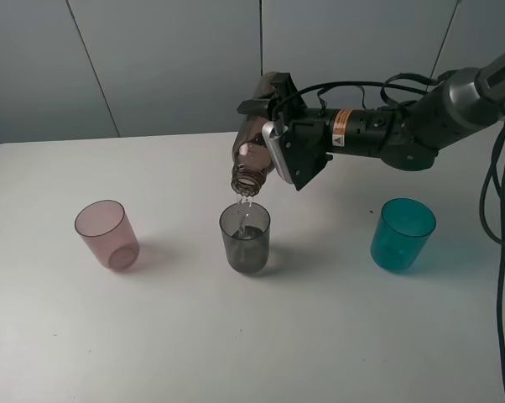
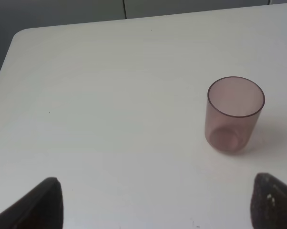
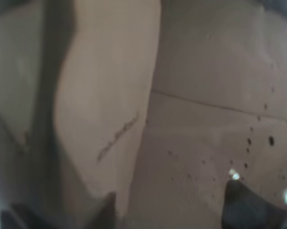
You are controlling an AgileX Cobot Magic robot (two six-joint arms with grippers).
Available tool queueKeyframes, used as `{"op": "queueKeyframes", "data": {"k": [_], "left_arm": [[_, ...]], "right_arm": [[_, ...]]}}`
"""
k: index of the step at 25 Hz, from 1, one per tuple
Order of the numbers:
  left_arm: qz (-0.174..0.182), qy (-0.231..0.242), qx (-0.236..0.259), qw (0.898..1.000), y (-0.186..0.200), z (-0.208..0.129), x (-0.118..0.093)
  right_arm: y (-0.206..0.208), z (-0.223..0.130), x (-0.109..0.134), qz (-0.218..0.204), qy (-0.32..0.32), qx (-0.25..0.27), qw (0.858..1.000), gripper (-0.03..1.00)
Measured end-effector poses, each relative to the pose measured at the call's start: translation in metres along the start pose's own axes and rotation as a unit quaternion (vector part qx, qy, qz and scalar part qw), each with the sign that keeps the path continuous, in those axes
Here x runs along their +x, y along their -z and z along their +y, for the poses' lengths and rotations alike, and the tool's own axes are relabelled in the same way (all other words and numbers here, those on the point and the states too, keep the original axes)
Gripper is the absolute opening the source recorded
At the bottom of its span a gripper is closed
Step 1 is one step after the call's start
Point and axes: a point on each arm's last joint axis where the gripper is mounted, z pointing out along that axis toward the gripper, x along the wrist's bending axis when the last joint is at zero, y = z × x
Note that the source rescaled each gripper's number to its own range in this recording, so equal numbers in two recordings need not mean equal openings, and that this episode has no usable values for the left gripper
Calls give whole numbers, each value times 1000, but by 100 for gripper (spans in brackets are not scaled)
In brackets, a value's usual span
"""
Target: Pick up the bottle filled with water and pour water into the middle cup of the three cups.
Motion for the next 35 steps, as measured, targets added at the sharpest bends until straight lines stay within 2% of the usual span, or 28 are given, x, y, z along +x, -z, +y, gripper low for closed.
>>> {"op": "queueKeyframes", "data": {"k": [8, 23, 35], "left_arm": [[0, 0, 0, 1000, 0, 0, 0], [0, -2, 0, 1000, 0, 0, 0], [0, -2, 0, 1000, 0, 0, 0]], "right_arm": [[4, -1, -14, -13, 38, -1, 999, 1], [4, -1, -16, -20, 74, -2, 997, 1], [1, 7, -22, -43, 103, -16, 994, 1]]}}
